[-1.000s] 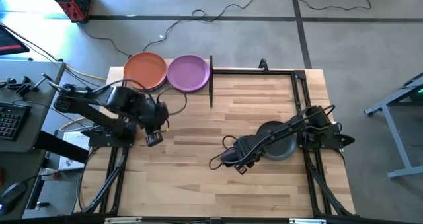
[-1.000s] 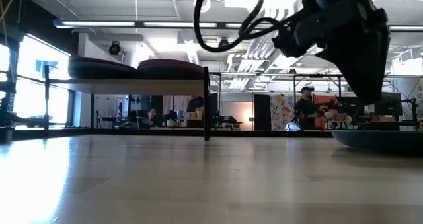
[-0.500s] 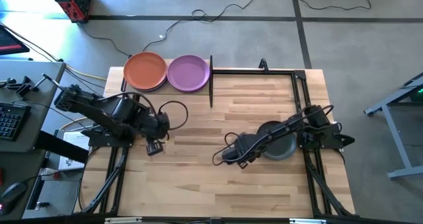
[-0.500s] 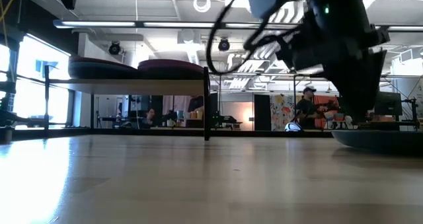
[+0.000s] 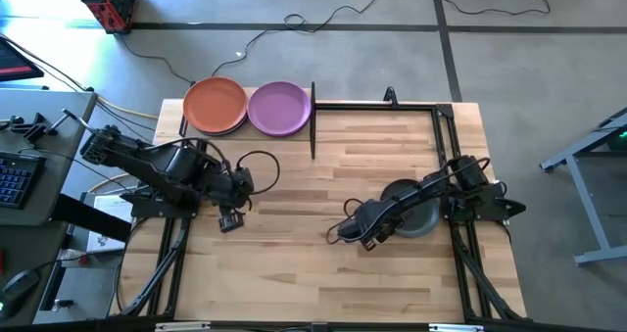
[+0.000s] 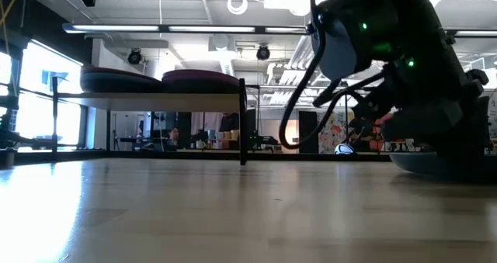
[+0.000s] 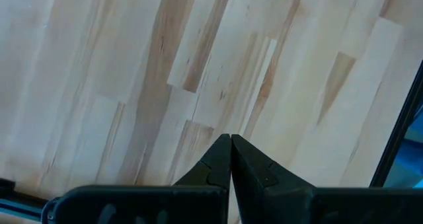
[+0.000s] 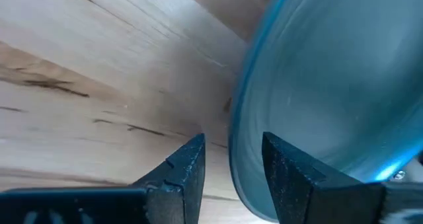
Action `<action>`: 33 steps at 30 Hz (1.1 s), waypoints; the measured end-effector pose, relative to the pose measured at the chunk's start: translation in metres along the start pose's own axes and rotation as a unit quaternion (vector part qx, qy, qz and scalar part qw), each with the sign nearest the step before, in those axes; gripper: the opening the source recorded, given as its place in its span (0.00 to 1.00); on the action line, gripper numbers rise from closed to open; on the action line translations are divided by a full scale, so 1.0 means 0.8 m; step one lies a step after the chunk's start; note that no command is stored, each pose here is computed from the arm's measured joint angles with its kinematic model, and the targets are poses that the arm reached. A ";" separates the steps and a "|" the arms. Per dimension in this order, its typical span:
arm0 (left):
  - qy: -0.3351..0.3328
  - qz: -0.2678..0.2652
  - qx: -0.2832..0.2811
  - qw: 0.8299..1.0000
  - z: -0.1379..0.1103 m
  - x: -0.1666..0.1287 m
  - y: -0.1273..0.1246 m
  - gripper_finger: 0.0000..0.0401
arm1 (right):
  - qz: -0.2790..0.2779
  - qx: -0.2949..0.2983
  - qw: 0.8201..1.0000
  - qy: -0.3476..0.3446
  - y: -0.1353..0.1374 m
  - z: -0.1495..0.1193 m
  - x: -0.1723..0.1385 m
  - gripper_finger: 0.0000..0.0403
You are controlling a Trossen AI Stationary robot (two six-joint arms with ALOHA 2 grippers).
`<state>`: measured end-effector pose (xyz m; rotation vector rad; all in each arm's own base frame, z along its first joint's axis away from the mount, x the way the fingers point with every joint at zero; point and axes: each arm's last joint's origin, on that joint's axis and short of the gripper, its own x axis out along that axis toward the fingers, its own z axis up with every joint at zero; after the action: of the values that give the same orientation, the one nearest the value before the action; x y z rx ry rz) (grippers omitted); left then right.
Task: Place and stack plates onto a shelf
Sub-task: Stack the black plate on top of the purple plate on the shelf
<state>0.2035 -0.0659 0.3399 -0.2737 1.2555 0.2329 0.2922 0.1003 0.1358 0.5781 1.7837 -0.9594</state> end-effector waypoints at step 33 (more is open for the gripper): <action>-0.014 0.016 -0.014 1.000 0.001 0.000 0.001 0.00 | 0.019 -0.024 0.991 -0.128 -0.004 -0.005 -0.138 0.00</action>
<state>0.2042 -0.0646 0.3402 -0.2734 1.2299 0.2805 0.3313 0.1067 0.2386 0.4348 1.5568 -0.9180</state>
